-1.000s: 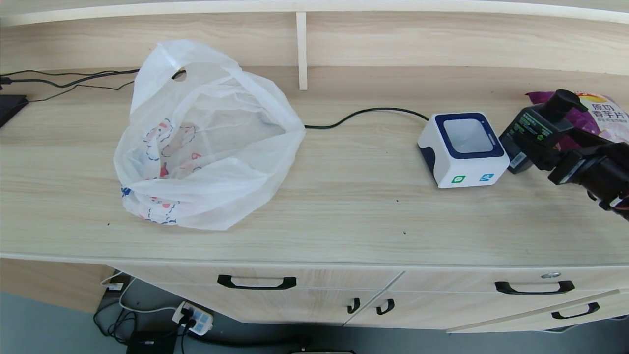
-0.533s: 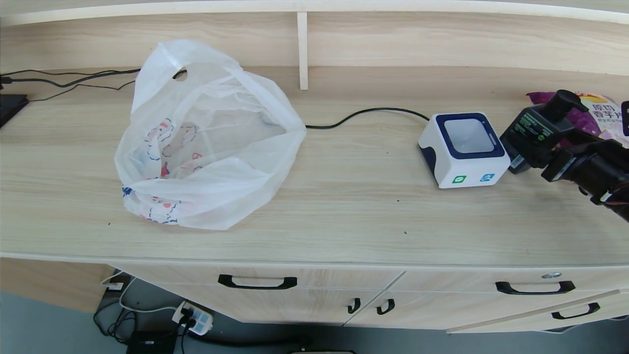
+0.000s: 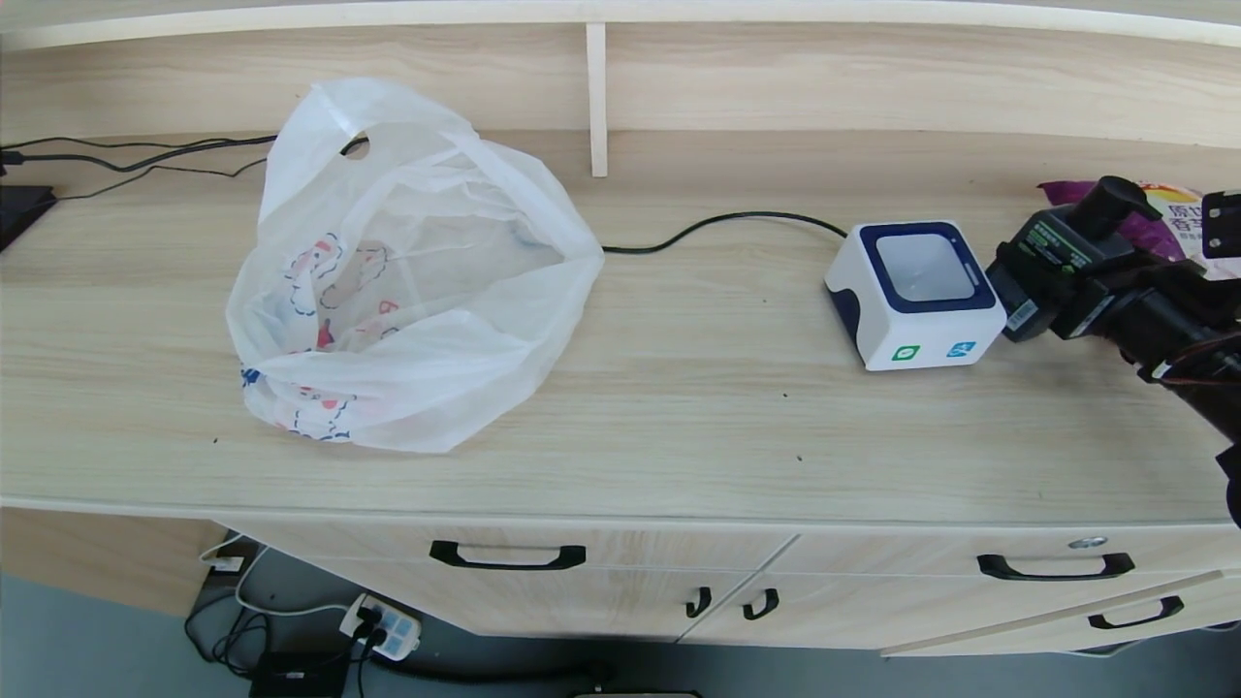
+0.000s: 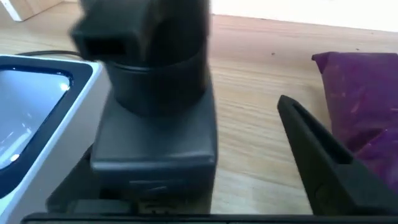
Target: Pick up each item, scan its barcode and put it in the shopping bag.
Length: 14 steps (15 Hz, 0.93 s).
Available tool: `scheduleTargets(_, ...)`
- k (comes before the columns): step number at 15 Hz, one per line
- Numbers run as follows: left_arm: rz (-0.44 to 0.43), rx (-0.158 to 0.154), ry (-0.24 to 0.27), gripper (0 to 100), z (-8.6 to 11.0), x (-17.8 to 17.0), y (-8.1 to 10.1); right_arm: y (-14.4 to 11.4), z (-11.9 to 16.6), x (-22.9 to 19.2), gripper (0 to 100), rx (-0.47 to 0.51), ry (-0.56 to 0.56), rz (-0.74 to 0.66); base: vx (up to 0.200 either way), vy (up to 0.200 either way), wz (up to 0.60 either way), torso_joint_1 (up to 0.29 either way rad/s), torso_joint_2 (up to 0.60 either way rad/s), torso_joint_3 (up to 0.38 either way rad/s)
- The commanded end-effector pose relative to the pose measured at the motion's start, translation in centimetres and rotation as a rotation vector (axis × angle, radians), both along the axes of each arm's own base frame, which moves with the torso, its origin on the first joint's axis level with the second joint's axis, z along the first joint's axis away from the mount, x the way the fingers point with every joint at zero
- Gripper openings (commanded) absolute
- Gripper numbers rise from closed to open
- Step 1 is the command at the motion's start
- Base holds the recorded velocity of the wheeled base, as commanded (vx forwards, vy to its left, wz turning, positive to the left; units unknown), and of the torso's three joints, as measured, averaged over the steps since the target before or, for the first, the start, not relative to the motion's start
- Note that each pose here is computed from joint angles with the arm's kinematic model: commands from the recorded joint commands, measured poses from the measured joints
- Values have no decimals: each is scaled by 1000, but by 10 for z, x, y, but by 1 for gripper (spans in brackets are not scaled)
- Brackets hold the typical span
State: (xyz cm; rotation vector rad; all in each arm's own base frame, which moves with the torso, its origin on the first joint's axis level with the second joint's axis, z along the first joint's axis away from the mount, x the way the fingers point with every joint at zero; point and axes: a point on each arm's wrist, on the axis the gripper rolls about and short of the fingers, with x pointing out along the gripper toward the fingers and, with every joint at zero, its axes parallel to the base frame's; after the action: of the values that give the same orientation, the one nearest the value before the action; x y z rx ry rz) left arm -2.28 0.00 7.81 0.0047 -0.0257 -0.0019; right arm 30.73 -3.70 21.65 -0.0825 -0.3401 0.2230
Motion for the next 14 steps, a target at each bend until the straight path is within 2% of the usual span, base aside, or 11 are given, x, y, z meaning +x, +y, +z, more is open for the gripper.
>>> scheduleTargets(1, 0, 0, 1, 100, 0, 0, 0, 0, 2, 2, 0, 2, -9, 1, 0, 0, 0, 0, 0, 0)
scheduleTargets(5, 0, 0, 1, 100, 0, 0, 0, 1, 3, -4, 0, 10, -61, 7, 0, 0, 0, 0, 0, 0)
scheduleTargets(9, 0, 0, 1, 100, 0, 0, 0, 8, 23, -30, 0, 12, -149, 25, 0, 0, 0, 0, 0, 0)
scheduleTargets(10, 0, 1, 1, 100, 0, 0, 0, 16, 27, -42, 0, 34, -157, 53, 0, 0, 0, 0, 0, 0)
scheduleTargets(13, 0, 0, 1, 100, 0, 0, 0, 43, 48, -96, 0, 186, -183, 139, 0, 0, 0, 0, 0, 0)
scheduleTargets(14, 0, 0, 1, 100, 0, 0, 0, 58, 67, -112, 0, 240, -182, 203, 0, 0, 0, 0, 0, 0)
